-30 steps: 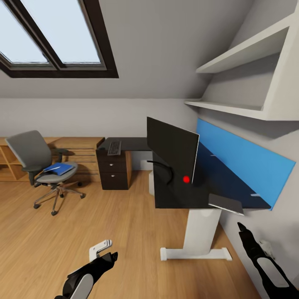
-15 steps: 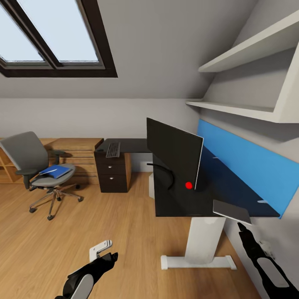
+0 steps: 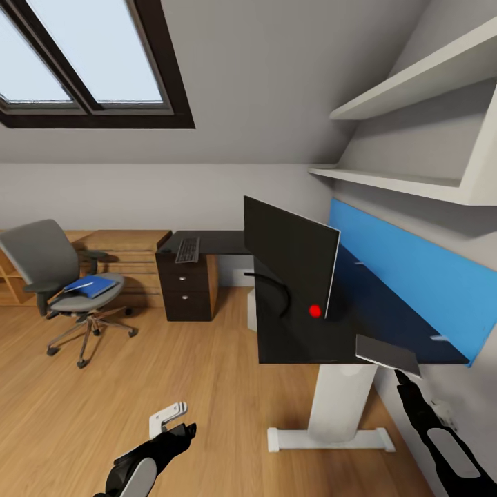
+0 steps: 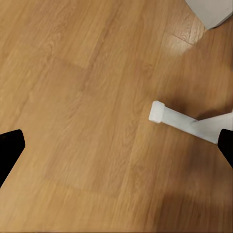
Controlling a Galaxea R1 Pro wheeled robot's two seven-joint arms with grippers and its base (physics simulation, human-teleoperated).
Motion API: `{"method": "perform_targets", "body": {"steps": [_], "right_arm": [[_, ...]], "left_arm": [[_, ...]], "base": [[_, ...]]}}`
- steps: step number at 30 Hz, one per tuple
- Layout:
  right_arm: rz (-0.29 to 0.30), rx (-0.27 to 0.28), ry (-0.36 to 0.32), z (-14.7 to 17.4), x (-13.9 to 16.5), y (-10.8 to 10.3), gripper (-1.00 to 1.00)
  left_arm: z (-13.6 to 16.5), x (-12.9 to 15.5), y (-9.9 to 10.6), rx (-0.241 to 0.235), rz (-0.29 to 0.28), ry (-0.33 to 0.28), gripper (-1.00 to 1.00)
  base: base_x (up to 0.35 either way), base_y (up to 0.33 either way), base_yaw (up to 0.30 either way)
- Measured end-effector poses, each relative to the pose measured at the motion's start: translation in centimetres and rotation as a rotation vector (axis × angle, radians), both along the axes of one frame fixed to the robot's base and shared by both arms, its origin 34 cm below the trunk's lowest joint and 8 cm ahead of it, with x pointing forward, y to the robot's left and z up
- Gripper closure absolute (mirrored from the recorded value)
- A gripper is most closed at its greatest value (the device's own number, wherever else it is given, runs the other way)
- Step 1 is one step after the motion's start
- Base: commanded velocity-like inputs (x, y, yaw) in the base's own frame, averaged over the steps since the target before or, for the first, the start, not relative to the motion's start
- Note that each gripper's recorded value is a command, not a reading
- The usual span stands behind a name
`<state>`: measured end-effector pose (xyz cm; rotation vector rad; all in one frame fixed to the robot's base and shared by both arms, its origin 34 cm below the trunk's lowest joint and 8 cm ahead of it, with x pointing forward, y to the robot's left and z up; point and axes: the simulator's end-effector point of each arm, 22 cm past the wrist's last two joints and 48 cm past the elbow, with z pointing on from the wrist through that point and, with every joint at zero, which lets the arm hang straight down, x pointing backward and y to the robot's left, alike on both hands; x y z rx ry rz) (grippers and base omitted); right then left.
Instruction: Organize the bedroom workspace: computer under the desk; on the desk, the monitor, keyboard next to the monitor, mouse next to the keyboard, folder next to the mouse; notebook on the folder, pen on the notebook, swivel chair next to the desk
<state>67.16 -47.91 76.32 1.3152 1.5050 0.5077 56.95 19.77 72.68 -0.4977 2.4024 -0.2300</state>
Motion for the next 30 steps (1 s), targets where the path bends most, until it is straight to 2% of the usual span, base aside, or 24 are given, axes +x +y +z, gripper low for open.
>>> {"method": "perform_targets", "body": {"steps": [9,10,15,21,30], "right_arm": [[-0.010,-0.007,0.011,-0.1,-0.2,-0.5,-1.00],[-0.023,-0.003,0.036,-0.6,-0.4,-0.8,-1.00],[-0.038,0.002,0.065,-1.1,-0.8,-1.1,-1.00],[-0.042,0.003,0.071,-1.3,-0.9,-1.1,-1.00],[-0.043,0.004,0.073,-1.3,-0.9,-1.1,-1.00]], "left_arm": [[-0.1,-0.1,-0.4,-0.003,-0.009,0.001,-1.00],[-0.1,-0.1,-0.8,-0.001,-0.020,0.002,-1.00],[-0.1,-0.3,-1.6,0.002,-0.042,0.000,-1.00],[-0.2,-0.6,-2.6,0.006,-0.071,0.002,-1.00],[-0.2,-0.7,-2.8,0.005,-0.077,0.005,-1.00]], "base": [[0.106,0.000,0.000],[0.006,0.000,0.000],[0.065,-0.074,0.000],[0.102,-0.106,0.000],[0.010,-0.010,0.000]]}}
